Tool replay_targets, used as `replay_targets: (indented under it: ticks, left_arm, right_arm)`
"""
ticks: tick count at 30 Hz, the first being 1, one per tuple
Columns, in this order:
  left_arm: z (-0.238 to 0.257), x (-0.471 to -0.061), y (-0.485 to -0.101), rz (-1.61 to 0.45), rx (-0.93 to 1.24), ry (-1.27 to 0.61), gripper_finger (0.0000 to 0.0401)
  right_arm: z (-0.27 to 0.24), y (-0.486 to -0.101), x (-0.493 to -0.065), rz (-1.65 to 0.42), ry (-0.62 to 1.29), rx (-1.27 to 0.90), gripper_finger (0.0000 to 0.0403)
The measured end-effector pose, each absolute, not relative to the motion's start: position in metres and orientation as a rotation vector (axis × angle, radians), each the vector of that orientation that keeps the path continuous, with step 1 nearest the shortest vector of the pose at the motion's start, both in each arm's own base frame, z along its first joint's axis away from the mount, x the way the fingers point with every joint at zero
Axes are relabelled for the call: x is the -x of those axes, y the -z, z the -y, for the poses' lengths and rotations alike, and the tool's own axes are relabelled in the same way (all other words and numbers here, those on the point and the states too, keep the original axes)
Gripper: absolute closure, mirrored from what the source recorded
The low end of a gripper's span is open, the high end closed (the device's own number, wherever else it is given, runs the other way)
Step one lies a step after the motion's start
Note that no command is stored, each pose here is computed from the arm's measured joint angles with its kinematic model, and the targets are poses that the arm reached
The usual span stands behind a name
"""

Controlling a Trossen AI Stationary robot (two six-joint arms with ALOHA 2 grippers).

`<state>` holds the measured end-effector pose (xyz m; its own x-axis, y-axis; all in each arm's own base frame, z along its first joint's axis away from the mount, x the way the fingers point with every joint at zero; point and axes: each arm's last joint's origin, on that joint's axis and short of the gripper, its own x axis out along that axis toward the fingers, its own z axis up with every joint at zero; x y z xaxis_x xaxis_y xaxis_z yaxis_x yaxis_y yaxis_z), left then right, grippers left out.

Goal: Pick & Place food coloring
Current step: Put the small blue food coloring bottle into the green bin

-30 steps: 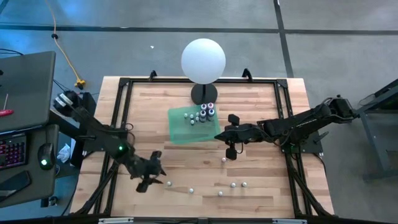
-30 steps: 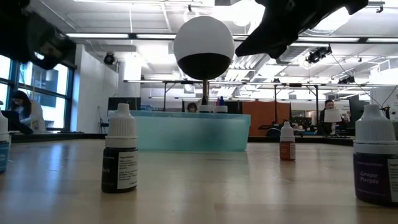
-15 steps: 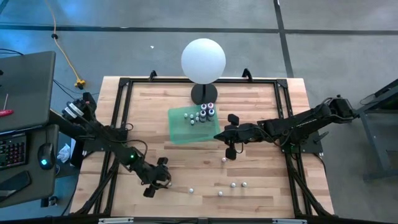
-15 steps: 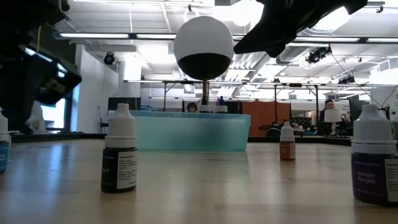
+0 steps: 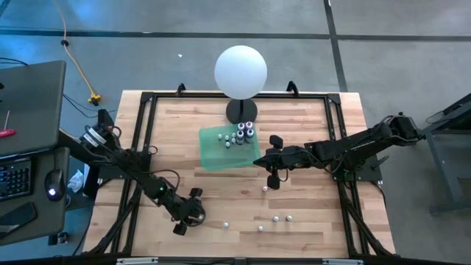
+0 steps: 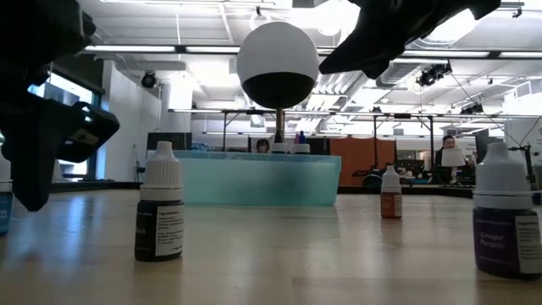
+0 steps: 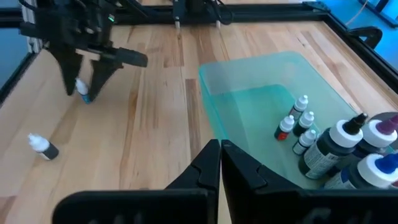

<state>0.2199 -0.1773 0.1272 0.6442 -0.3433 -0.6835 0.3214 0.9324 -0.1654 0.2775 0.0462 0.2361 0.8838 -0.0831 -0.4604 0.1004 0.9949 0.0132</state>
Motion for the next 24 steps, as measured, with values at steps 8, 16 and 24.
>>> replay_targets:
  ticks: [8,16,24]
  left_arm:
    - [0.178,-0.221,-0.129,-0.769,0.011,0.379,0.0317]
    - [0.178,-0.233,-0.148,-0.705,-0.046,0.205,0.0347]
    - [0.136,-0.268,-0.202,-0.673,-0.168,-0.044,0.0328]
  right_arm:
    - [-0.046,-0.234,-0.277,-0.487,0.096,-0.034,0.0395]
    - [-0.046,-0.235,-0.277,-0.478,0.095,-0.037,0.04]
    - [-0.046,-0.235,-0.277,-0.474,0.095,-0.038,0.04]
